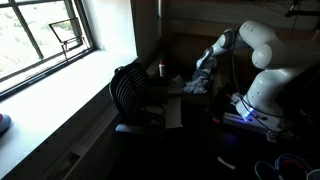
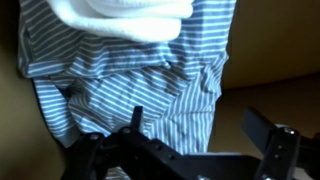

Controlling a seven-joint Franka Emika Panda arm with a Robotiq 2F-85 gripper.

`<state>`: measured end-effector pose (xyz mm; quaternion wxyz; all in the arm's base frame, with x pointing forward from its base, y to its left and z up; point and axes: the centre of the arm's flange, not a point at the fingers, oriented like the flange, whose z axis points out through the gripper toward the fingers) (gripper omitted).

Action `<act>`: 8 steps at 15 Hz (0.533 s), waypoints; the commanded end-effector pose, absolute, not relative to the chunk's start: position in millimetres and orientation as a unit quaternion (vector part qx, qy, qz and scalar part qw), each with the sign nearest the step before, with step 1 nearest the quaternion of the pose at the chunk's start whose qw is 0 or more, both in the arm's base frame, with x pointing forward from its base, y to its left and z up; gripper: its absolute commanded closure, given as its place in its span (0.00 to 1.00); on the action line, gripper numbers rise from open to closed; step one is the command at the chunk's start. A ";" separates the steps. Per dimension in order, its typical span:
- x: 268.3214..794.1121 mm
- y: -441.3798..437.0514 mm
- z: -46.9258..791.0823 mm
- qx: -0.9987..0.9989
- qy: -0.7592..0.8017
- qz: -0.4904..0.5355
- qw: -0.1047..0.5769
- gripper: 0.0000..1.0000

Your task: Move the white top to the left side of the sofa

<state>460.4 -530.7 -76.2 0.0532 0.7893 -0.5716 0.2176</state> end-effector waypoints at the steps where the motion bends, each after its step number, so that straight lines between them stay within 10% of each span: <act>1: 482.3 -549.7 -109.7 0.833 -0.505 0.227 -0.007 0.00; 8: 492.1 -506.1 -61.0 0.848 -0.469 0.241 -0.056 0.00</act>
